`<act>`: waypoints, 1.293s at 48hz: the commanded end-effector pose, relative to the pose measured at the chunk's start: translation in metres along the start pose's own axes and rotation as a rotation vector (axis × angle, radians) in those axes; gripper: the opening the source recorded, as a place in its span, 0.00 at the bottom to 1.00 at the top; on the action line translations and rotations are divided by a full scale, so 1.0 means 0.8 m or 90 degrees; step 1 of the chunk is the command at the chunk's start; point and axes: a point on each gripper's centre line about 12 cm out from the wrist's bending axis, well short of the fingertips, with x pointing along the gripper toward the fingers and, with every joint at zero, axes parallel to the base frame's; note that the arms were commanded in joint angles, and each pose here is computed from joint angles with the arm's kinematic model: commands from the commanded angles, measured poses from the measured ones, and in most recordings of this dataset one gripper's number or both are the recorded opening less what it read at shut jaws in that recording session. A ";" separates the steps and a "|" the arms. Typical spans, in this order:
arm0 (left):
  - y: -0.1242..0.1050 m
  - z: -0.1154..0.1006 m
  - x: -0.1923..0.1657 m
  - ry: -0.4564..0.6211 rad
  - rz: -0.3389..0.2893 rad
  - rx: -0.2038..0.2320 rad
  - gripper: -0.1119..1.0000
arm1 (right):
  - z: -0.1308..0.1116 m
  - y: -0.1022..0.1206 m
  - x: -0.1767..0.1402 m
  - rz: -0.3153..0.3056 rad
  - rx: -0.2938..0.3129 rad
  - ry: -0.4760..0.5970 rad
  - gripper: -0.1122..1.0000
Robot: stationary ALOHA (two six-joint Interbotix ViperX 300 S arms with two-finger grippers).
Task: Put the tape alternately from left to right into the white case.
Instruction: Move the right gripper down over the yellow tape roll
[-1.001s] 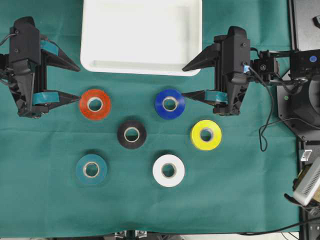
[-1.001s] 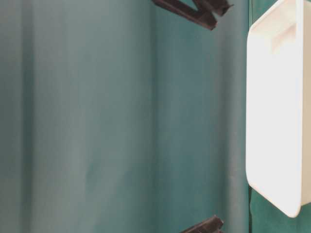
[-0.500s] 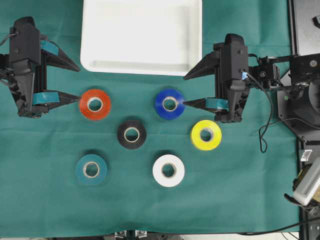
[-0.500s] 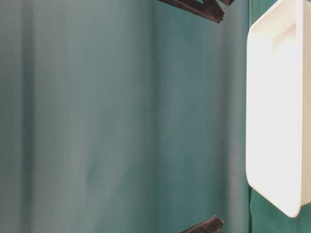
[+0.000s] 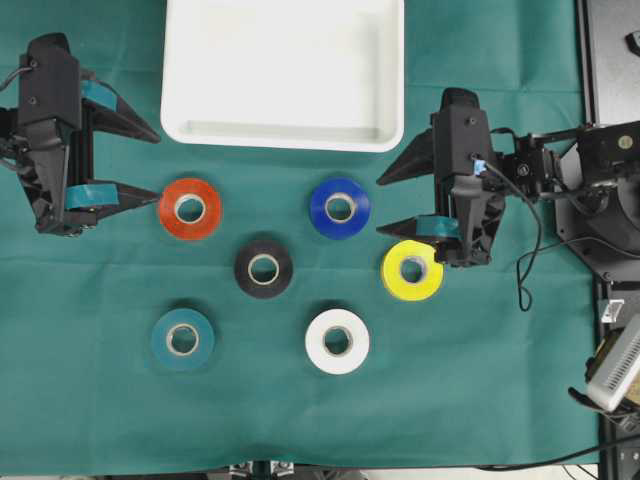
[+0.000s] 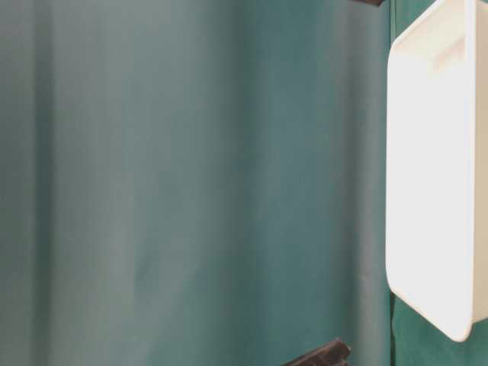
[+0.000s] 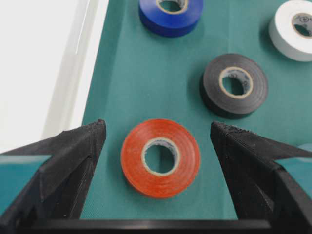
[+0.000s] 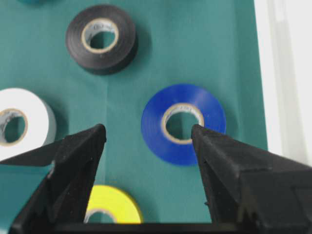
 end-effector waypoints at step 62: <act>0.000 0.011 -0.002 -0.014 0.000 0.000 0.78 | -0.048 0.008 -0.004 -0.017 0.069 0.120 0.77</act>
